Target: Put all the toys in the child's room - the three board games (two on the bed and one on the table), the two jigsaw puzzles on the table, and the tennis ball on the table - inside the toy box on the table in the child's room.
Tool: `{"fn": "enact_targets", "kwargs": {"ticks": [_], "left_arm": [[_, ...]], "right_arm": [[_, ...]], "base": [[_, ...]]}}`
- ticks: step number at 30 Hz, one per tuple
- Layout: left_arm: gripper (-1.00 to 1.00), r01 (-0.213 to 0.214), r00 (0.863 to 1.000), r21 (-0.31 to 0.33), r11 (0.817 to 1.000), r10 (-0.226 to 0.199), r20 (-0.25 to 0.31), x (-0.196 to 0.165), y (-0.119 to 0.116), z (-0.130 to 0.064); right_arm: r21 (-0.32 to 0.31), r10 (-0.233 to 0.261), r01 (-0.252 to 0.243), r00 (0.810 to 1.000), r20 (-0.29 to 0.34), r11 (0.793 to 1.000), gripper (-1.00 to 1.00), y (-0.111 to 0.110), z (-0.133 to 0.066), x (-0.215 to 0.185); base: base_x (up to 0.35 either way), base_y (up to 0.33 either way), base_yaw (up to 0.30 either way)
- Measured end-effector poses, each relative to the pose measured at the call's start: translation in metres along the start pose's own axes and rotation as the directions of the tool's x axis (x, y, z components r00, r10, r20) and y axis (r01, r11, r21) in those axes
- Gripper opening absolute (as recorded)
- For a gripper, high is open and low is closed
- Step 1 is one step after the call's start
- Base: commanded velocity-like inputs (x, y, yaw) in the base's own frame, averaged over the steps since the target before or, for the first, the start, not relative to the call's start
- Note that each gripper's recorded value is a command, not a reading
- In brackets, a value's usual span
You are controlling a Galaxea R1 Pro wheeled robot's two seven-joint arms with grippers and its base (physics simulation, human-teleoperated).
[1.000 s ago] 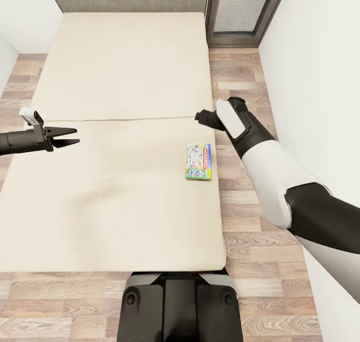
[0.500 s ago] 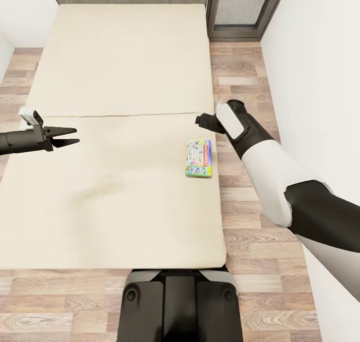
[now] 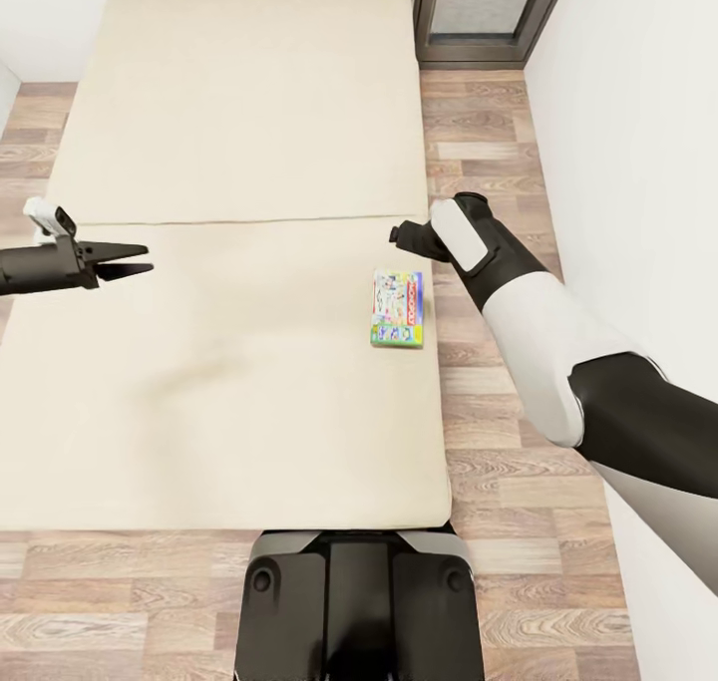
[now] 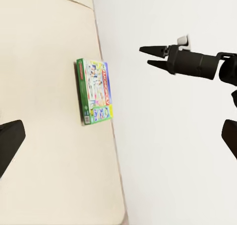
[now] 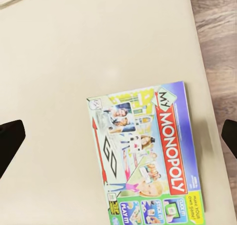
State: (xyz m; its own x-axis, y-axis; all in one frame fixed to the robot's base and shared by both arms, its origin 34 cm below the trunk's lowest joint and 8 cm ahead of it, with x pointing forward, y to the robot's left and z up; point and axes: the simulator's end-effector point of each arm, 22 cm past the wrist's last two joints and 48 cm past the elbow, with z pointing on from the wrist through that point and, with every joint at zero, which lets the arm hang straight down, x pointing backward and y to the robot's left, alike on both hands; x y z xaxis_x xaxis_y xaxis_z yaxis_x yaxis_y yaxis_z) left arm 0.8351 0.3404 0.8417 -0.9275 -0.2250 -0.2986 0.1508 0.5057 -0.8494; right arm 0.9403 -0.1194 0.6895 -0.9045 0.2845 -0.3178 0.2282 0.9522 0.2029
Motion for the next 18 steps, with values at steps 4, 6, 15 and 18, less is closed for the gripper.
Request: {"fn": "enact_targets", "kwargs": {"ticks": [4, 6, 15, 18], "left_arm": [[1.0, -0.032, 0.999, -0.004, 0.999, 0.032, 0.001, -0.004, -0.004, 0.0], [1.0, -0.041, 0.999, -0.005, 0.999, 0.041, 0.001, -0.004, -0.005, 0.0], [1.0, -0.067, 0.998, 0.0, 0.998, 0.067, 0.005, -0.007, -0.007, 0.001], [1.0, -0.083, 0.996, 0.004, 0.997, 0.083, 0.009, -0.009, -0.01, -0.001]], "right_arm": [[-0.005, -0.006, 0.006, 1.0, 0.012, 1.0, 1.0, 0.005, -0.002, -0.009], [-0.007, -0.02, 0.02, 0.999, 0.026, 1.0, 1.0, 0.011, -0.005, -0.018], [0.023, -0.102, 0.101, 0.994, 0.04, 0.995, 1.0, 0.017, -0.004, -0.029], [0.03, -0.107, 0.106, 0.994, 0.034, 0.994, 1.0, 0.015, 0.0, -0.028]], "base": [[0.0, 0.0, 0.0], [0.0, 0.0, 0.0], [0.0, 0.0, 0.0], [0.0, 0.0, 0.0]]}}
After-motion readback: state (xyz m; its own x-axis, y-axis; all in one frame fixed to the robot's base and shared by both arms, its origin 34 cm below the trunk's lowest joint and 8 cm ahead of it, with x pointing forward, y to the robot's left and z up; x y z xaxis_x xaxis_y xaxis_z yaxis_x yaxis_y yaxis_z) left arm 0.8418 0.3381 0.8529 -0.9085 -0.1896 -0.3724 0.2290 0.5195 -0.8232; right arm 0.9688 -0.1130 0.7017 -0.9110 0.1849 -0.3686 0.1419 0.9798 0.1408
